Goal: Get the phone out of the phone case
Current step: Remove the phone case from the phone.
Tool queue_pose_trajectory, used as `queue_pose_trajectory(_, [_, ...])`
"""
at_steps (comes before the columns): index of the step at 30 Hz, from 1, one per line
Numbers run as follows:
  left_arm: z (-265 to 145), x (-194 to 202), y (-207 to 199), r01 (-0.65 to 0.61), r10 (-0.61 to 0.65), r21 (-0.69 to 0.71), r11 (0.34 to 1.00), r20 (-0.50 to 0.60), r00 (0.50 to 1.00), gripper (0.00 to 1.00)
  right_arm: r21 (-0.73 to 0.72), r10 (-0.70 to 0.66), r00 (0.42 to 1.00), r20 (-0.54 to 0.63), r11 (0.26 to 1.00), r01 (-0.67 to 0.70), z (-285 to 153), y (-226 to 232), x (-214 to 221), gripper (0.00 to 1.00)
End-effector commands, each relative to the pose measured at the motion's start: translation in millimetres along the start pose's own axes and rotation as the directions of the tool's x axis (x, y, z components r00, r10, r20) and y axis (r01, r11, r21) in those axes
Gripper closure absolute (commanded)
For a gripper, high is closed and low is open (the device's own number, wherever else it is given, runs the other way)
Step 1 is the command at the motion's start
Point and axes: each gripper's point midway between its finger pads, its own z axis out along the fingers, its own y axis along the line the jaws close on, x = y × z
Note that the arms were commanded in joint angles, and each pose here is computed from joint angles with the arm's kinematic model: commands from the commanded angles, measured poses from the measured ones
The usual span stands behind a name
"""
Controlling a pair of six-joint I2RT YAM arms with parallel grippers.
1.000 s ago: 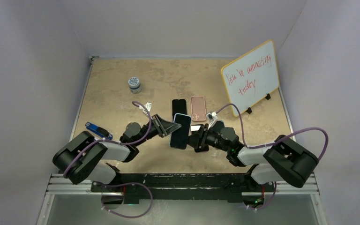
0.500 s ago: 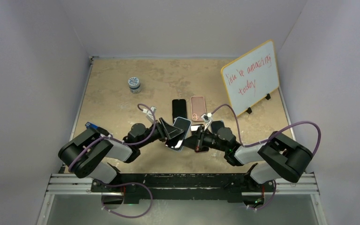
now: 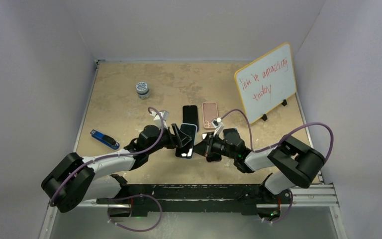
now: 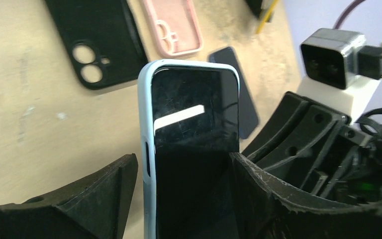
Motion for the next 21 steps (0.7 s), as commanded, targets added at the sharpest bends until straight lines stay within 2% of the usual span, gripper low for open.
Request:
queue_pose_trajectory(1, [-21.1,21.8,58.3,-0.163,0.131,-0.281,0.946,-0.128,0.983,0.28,-0.146,0.004,0.990,0.139,0.989,0.016,16.3,43.2,-47.4,1.00])
queue_pose_trajectory(11, [-41.8,10.7,82.1,-0.249,0.197,-0.461,0.852,-0.158,0.968,0.26,-0.092,0.048,0.998,0.050,0.995,-0.043,30.0,23.6,-30.1,1.00])
queue_pose_trajectory(17, [-49.8,-1.8,75.2,-0.308,0.262,-0.509,0.804,-0.162,0.951,0.26,0.003,0.062,0.998,0.021,0.998,-0.062,32.5,1.7,-21.2,1.00])
queue_pose_trajectory(21, [-49.7,-0.6,57.7,-0.385,0.339,-0.514,0.767,-0.186,0.922,0.26,0.037,0.061,0.998,0.003,0.997,-0.062,33.9,-5.2,-17.5,1.00])
